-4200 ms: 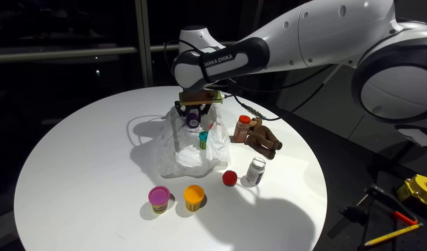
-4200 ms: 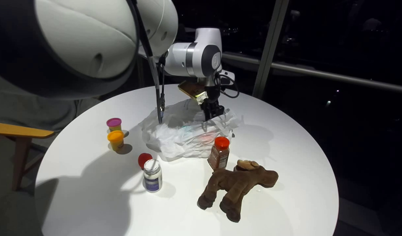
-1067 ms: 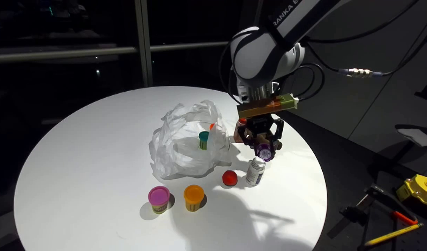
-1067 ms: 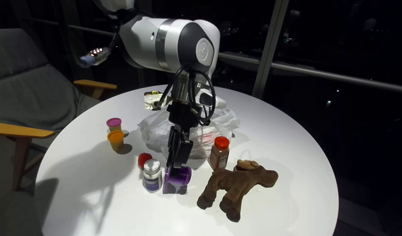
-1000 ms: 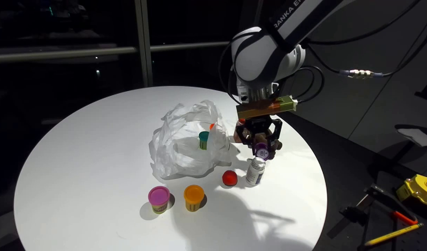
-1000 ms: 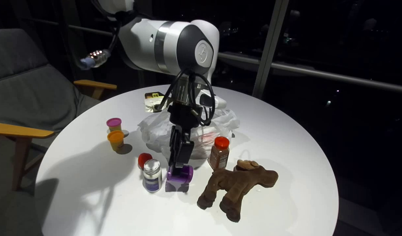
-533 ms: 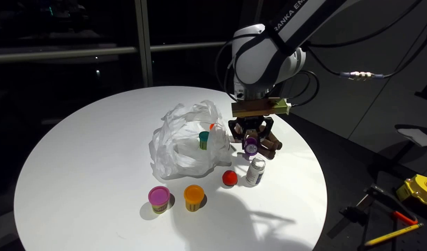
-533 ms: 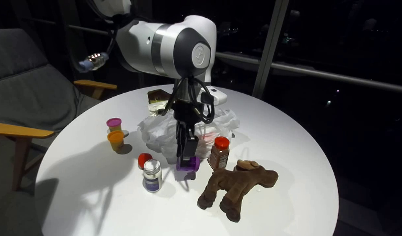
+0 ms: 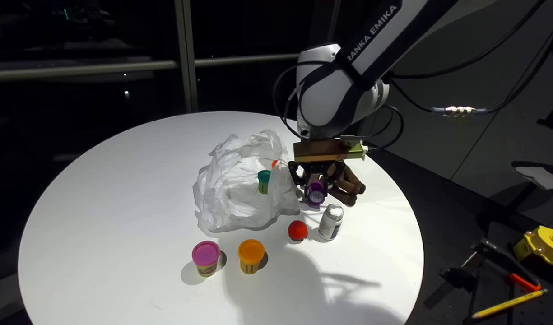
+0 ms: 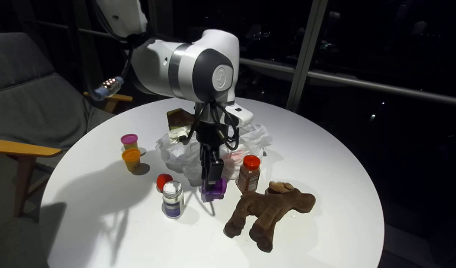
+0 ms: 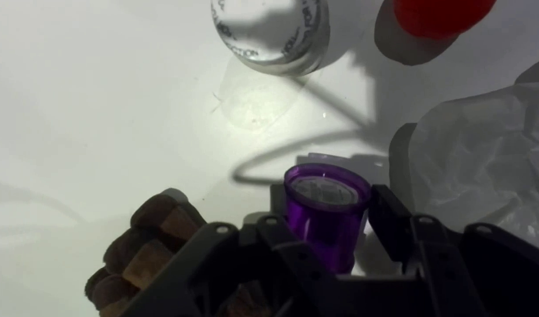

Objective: Remove all the contents from the plastic bag and put them on the table.

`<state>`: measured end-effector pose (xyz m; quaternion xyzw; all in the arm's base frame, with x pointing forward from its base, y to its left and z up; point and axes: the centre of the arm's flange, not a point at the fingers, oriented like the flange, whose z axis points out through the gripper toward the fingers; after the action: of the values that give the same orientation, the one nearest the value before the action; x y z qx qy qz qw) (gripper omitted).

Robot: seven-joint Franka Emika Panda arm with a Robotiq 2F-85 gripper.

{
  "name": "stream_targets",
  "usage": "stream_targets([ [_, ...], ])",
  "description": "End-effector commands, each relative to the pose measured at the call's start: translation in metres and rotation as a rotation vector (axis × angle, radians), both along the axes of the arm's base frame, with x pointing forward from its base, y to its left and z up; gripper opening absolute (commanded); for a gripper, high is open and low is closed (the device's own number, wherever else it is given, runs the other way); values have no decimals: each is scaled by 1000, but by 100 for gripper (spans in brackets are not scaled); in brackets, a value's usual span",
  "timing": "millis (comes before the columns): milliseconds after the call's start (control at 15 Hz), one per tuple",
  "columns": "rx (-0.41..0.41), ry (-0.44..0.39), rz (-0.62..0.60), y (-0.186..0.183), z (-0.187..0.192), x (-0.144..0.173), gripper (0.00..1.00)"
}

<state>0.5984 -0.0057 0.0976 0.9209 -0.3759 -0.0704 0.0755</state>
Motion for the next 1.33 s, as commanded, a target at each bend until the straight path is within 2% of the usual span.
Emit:
stream_targets([
  [0,-4,9,25,4,-10,9,82],
  [133,-14,1,29,7,-5,9,97],
  [200,-30,-11,35,8,6,13,100],
  [467,-91,-52,84,18,47,33,100],
  [600,-121,-71,147,28,66,50,100],
  [733,-112,-77,241,41,78,69,100],
  [933,-90,-50,404,61,80,89,100],
  [1267,-30,32,660,75,58,101,100],
])
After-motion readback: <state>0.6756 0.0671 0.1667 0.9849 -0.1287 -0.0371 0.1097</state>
